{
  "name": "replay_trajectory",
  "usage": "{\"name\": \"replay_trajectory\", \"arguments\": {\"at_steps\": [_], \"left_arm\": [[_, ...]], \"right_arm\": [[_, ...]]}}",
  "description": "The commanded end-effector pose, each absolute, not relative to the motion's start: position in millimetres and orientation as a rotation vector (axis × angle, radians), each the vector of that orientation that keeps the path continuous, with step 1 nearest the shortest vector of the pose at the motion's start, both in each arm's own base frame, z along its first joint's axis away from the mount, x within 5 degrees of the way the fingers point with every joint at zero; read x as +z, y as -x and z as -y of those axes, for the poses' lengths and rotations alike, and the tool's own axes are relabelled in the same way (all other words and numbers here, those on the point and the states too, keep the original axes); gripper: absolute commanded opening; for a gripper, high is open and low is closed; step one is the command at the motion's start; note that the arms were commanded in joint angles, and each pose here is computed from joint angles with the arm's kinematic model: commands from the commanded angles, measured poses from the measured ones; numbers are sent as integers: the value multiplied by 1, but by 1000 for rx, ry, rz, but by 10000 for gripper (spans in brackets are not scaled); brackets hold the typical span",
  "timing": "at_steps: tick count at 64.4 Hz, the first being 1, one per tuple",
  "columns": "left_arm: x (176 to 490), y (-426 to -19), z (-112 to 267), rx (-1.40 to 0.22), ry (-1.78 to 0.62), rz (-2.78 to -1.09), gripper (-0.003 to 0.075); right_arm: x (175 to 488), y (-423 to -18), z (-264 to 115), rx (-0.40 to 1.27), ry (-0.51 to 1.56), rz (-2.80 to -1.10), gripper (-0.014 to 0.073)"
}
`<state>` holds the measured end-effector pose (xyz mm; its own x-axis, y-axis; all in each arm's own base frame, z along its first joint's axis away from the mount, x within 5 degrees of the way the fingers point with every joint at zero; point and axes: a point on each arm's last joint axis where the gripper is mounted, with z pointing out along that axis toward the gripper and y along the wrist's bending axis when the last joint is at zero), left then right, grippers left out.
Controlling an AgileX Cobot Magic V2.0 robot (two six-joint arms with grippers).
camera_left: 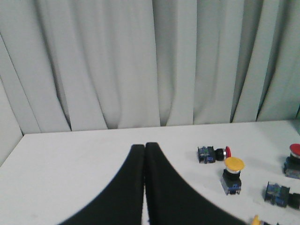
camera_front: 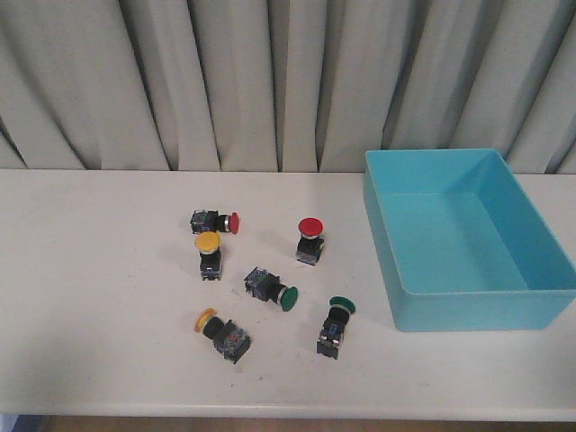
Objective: Pick red and yellow buttons and place in box
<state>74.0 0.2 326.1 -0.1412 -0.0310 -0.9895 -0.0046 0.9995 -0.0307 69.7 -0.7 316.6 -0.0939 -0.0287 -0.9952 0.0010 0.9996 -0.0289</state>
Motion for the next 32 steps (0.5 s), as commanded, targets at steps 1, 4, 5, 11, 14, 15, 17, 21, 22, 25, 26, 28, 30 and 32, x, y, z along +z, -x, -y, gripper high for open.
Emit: {"name": "replay_trajectory", "arguments": {"at_steps": [1, 4, 5, 11, 14, 15, 17, 21, 22, 25, 26, 28, 30, 32], "left_arm": [[348, -95, 0, 2, 0, -1759, -7], [347, -106, 0, 8, -7, -1815, -7], [345, -110, 0, 6, -6, -1833, -7], [334, -128, 0, 4, -3, -1934, -7], [329, -134, 0, 3, -1, -1978, -7], [327, -136, 0, 3, -1, -1991, -7], [324, -139, 0, 3, -1, -2016, -7], [318, -144, 0, 4, -1, -2067, -7], [317, -146, 0, 4, -1, -2079, -7], [314, -148, 0, 4, -1, -2107, -7], [313, -149, 0, 4, -1, -2115, -7], [311, -151, 0, 5, -1, -2128, -7], [309, -153, 0, 5, -1, -2142, -7], [307, -155, 0, 5, -1, -2154, -7]], "right_arm": [[339, -84, 1, -41, 26, -1680, -3], [340, -93, 1, -43, 26, -1726, -3], [338, -96, 1, -43, 26, -1746, -3], [326, -114, 1, -42, 28, -1851, -3], [320, -120, 1, -38, 24, -1915, -3], [318, -122, 1, -37, 23, -1932, -3], [313, -125, 1, -39, 23, -1976, -3], [307, -131, 1, -40, 24, -2030, -3], [306, -133, 1, -40, 24, -2046, -3], [302, -137, 1, -41, 25, -2076, -3], [301, -138, 1, -41, 25, -2085, -3], [299, -140, 1, -41, 25, -2100, -3], [297, -142, 1, -42, 25, -2119, -3], [295, -144, 1, -42, 25, -2132, -3]]}}
